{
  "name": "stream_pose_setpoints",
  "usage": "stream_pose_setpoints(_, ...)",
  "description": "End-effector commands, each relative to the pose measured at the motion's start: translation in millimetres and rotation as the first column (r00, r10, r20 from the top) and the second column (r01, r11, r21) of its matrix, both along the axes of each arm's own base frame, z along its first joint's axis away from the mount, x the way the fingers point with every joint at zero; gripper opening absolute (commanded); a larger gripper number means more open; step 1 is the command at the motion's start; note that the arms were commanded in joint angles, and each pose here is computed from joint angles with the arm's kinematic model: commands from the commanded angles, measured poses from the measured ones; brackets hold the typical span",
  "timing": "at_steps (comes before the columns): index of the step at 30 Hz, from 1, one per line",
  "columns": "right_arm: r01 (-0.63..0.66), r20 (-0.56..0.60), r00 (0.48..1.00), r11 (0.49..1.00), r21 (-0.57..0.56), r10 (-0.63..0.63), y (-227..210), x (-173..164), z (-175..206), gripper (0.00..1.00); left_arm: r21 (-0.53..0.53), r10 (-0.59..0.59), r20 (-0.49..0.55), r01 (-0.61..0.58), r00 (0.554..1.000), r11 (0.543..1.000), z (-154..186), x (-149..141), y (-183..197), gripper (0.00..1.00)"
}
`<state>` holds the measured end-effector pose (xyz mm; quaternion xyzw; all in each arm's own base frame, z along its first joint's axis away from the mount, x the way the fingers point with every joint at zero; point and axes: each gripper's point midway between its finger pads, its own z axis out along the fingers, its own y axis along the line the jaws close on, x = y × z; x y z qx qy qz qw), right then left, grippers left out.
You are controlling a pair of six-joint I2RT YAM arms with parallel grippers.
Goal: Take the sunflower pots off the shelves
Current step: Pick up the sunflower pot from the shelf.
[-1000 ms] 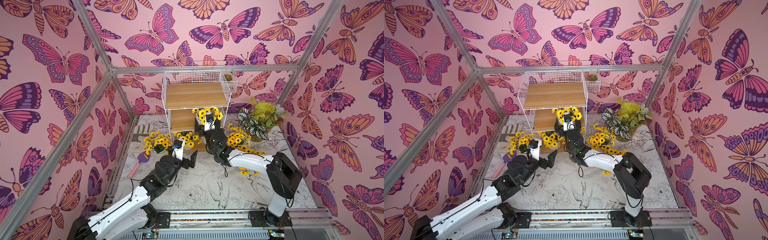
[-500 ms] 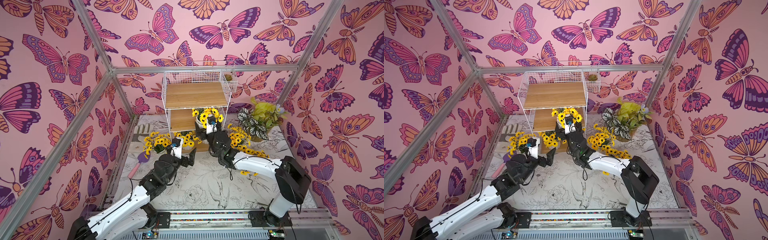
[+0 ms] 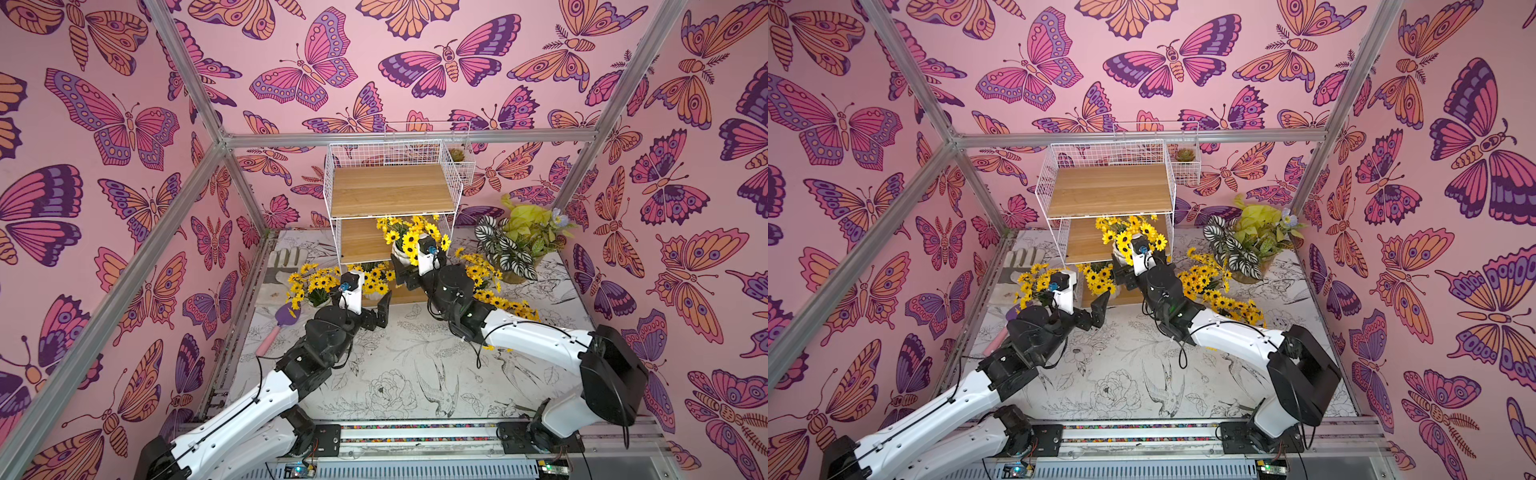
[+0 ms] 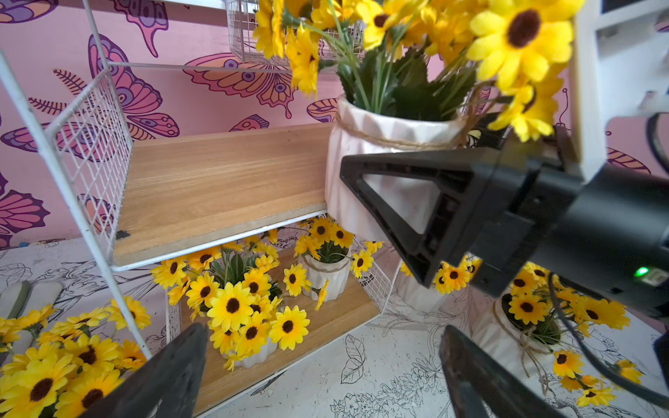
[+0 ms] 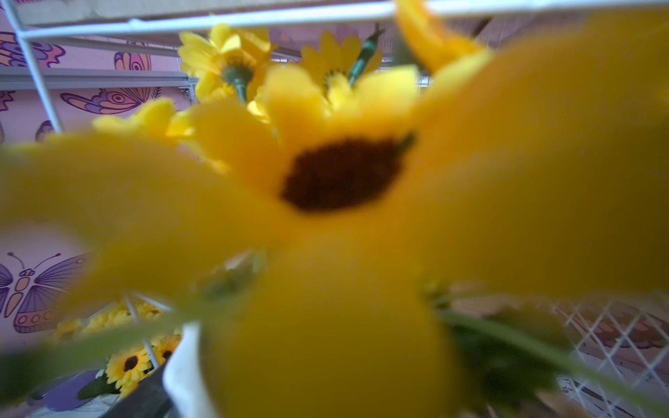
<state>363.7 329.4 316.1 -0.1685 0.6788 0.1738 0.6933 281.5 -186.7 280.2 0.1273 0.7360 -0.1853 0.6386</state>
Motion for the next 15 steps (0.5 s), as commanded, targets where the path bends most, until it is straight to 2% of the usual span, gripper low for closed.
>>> stream_pose_setpoints(1, -0.051, 0.052, 0.997, 0.998, 0.048, 0.049, -1.0, -14.7, 32.2, 0.43, 0.007, 0.026, 0.002, -0.026, 1.0, 1.0, 7.2, 0.5, 7.5, 1.0)
stream_pose_setpoints(9, -0.105, 0.051, 0.993, 0.993, 0.052, 0.102, -1.6, -26.7, 37.9, 0.42, -0.03, 0.038, -0.006, -0.038, 0.999, 0.999, 12.8, -4.2, 13.2, 1.0)
stream_pose_setpoints(15, -0.157, 0.038, 0.987, 0.986, 0.063, 0.155, -7.6, -43.5, 37.6, 0.41, 0.011, 0.064, -0.049, -0.064, 0.997, 0.998, 7.1, -12.3, 25.6, 0.99)
